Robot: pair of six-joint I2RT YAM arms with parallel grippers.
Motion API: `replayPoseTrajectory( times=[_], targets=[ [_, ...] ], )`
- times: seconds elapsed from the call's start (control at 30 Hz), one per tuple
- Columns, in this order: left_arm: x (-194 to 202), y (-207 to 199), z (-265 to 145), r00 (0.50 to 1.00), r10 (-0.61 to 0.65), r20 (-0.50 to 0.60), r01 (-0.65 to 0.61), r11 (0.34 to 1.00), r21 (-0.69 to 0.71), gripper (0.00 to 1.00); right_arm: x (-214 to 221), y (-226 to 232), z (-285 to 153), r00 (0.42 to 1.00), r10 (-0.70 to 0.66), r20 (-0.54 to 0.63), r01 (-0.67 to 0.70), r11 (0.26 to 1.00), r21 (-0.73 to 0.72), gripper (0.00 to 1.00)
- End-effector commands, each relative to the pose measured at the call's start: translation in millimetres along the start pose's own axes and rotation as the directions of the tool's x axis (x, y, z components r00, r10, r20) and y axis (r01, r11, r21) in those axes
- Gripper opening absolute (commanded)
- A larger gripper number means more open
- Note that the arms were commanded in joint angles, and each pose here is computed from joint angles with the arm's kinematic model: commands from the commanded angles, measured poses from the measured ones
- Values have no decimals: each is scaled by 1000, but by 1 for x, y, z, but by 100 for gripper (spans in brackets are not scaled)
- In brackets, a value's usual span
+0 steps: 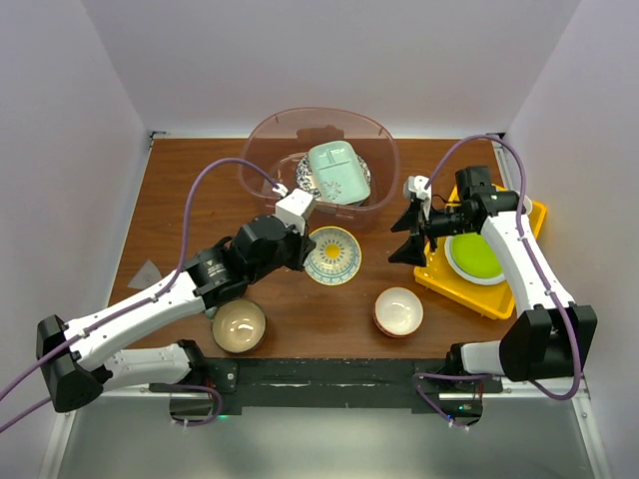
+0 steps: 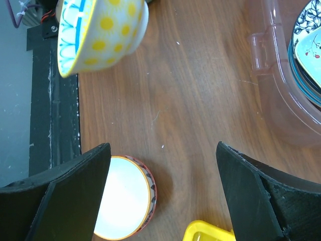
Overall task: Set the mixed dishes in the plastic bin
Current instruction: Pick up the bowl from the center of the board, then place the bowl in the plastic bin.
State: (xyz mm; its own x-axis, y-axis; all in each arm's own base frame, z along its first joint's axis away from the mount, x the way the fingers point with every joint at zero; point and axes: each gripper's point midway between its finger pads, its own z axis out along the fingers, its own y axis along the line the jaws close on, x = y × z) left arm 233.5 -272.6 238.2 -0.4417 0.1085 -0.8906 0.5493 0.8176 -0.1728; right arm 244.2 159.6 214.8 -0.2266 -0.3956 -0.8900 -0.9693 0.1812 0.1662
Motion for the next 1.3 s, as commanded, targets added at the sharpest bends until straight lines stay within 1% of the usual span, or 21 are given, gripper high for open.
replayPoseTrajectory(
  times=[0.0,0.5,0.87,1.27],
  targets=[
    [-44,0,-13,991,-21,136,18,1000,24,0,-8,2,-2,997,-44,56,45,999,-5,90],
    [-95,15,-22,973,-20,231,10,999,43,0,-3,0,-1,998,-34,55,34,999,-5,91],
    [-124,22,-21,960,10,279,-17,1000,25,0,-1,0,0,998,-31,57,31,999,-7,92],
    [-156,30,-12,945,4,326,-17,999,36,0,-2,1,-1,998,-36,55,37,999,-3,92]
  ],
)
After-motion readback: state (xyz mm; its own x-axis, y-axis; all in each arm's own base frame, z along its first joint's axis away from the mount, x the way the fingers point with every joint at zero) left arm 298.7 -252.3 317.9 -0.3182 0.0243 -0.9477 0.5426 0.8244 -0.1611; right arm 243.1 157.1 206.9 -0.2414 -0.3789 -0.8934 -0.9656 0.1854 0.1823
